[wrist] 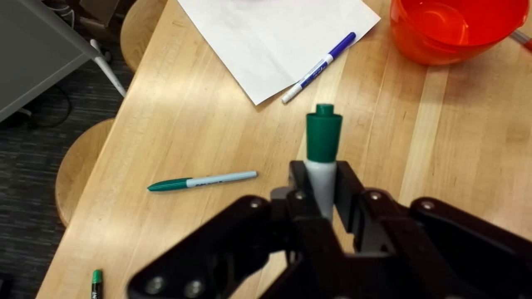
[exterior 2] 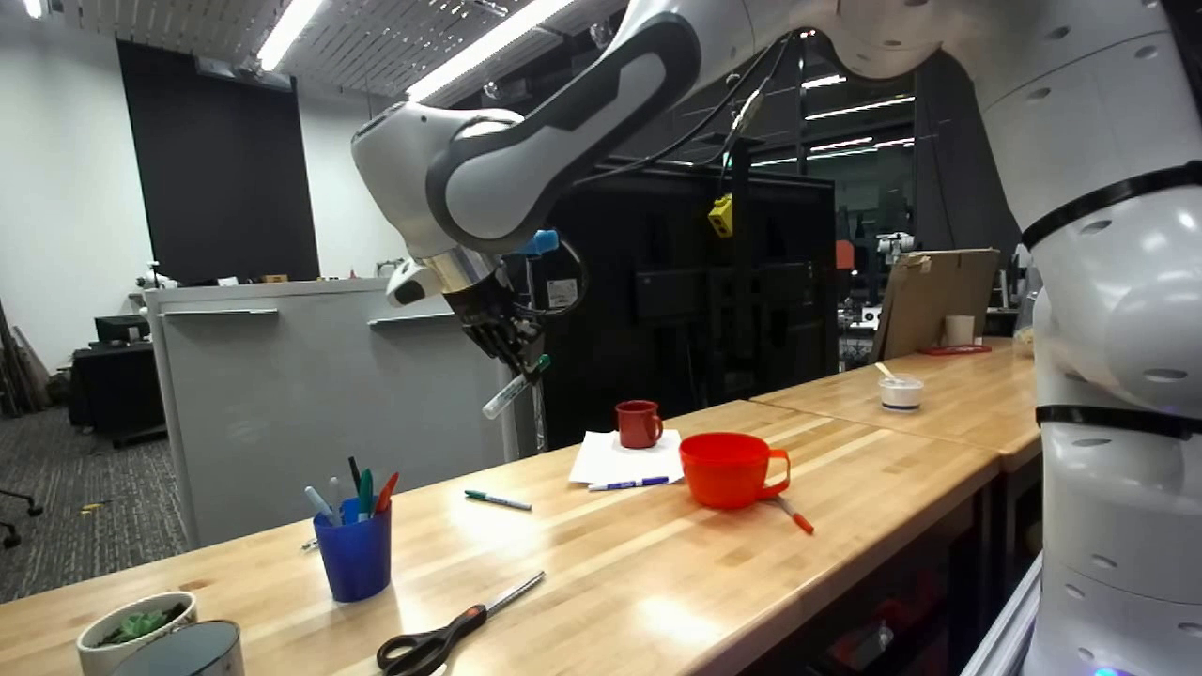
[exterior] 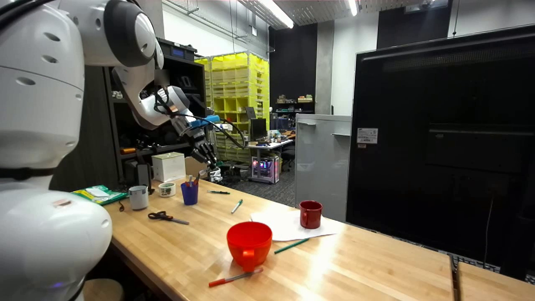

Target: Move the marker to the blue cup

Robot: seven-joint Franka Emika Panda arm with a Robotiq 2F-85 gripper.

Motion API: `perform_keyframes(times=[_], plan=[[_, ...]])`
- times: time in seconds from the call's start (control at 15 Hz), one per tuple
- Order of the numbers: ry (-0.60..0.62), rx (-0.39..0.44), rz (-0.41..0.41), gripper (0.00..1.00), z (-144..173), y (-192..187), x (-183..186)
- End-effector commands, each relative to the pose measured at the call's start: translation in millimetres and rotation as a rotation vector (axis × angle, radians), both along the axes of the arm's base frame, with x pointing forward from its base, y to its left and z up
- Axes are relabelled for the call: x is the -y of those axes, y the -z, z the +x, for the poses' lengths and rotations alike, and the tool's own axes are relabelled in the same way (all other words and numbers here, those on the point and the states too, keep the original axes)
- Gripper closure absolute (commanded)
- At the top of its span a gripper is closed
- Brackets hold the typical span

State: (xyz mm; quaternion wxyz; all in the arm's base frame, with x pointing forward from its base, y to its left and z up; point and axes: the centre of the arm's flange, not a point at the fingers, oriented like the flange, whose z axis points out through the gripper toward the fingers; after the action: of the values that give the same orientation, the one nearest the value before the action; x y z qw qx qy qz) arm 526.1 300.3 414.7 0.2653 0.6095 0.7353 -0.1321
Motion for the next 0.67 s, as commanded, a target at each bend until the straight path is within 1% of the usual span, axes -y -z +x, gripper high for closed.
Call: perform_keyframes(times=[0.0,0.27,0.47,0.6], plan=[[-0.048,-0.003,0.003,0.95,4,-1,-12],[-0.186,0.001,-0.003,0.95,9,-7,-55],[-0.278,-0.008,-0.067,0.95,12,-8,-89],[-0.325,-0.015,-0.126,0.95,15,-3,-104]])
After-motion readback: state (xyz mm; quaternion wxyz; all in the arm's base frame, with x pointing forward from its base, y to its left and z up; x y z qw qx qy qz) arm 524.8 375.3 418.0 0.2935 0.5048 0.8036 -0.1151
